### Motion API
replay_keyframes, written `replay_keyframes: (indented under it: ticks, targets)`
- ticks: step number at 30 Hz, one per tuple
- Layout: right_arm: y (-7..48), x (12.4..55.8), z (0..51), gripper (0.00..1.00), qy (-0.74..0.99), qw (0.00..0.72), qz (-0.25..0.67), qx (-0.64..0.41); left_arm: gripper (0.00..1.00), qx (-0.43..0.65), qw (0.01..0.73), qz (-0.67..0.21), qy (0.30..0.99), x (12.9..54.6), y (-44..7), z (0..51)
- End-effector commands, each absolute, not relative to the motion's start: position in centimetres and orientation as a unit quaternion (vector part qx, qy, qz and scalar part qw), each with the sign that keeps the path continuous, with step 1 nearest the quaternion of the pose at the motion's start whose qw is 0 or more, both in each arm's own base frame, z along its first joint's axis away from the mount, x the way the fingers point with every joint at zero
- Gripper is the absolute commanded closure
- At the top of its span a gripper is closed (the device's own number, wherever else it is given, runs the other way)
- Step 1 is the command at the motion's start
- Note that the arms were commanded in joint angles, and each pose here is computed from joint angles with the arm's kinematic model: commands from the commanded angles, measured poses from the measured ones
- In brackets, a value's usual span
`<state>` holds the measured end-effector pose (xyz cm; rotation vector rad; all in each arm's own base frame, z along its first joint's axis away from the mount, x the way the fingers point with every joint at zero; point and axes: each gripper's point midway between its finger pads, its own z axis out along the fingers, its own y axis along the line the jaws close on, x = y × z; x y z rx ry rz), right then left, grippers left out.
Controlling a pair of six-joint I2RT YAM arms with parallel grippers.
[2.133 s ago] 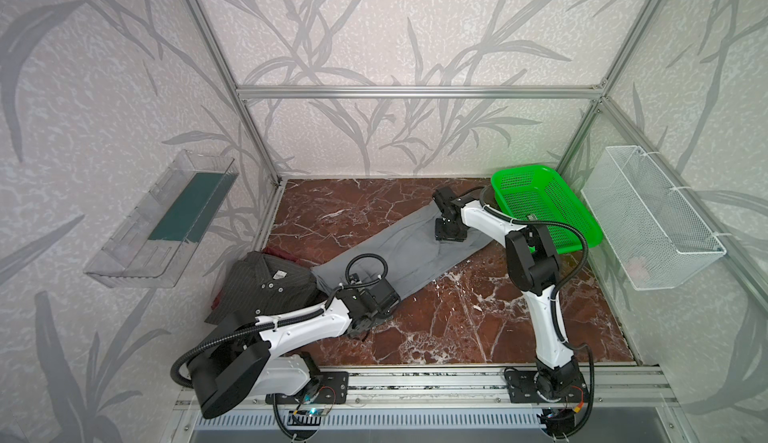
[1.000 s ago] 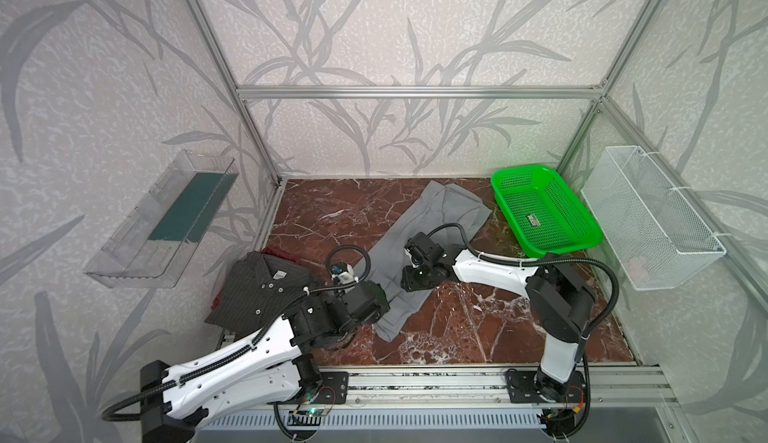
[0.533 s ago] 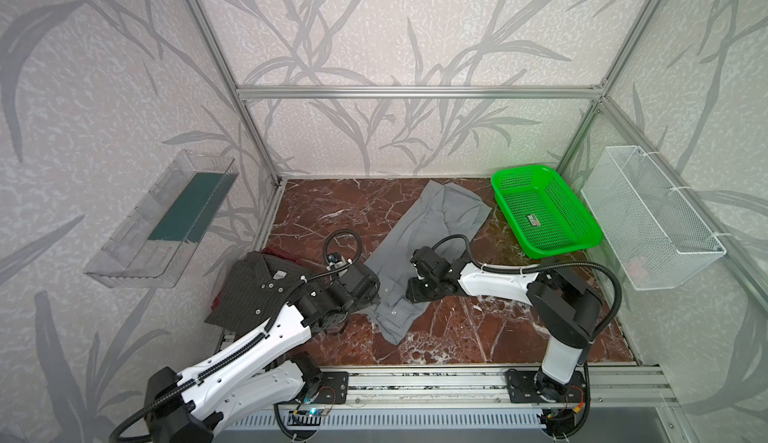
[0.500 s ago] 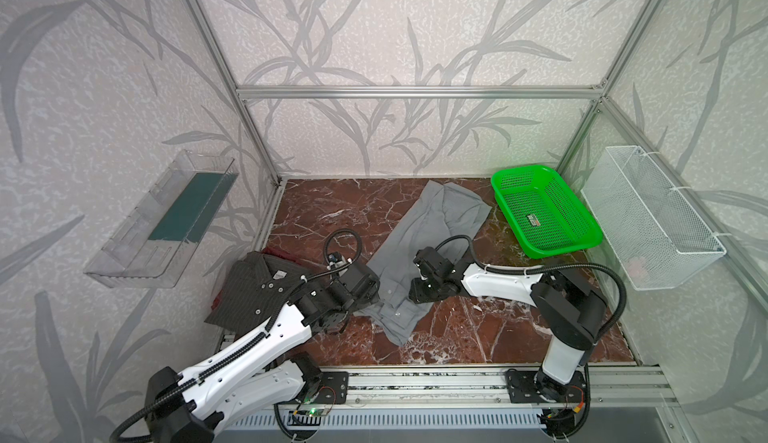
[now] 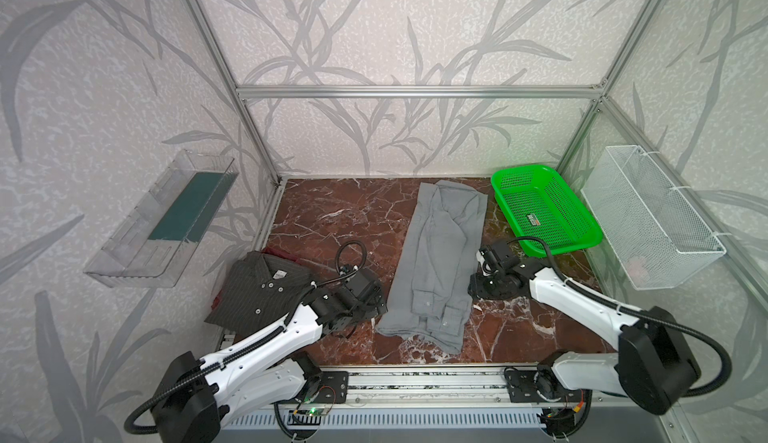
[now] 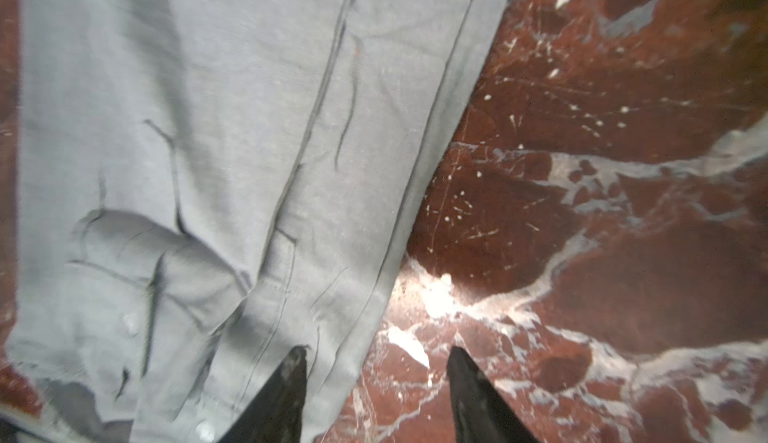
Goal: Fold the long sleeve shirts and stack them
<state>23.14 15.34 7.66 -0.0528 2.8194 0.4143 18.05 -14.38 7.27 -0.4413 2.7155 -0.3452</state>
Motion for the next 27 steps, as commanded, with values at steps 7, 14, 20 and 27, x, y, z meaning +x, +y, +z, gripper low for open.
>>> replay_keyframes:
  ticks: [7,14,20,27]
  targets:
    - [17.6,14.6,8.5,0.39,0.969,0.102,0.226,-0.003,0.05,-0.15,0.129,-0.185,0.963,14.9,-16.9,3.8]
    - [18.4,10.4,5.1,0.39,0.968,0.092,0.231,0.04,0.12,-0.142,0.12,-0.212,0.959,13.2,-18.2,2.6]
    - [19.4,9.5,3.8,0.39,0.96,0.099,0.255,0.064,0.21,-0.146,0.112,-0.225,0.957,12.7,-19.0,1.2]
    - [21.1,9.4,3.0,0.4,0.96,0.105,0.255,0.056,0.34,-0.148,0.109,-0.233,0.955,12.7,-19.7,0.4]
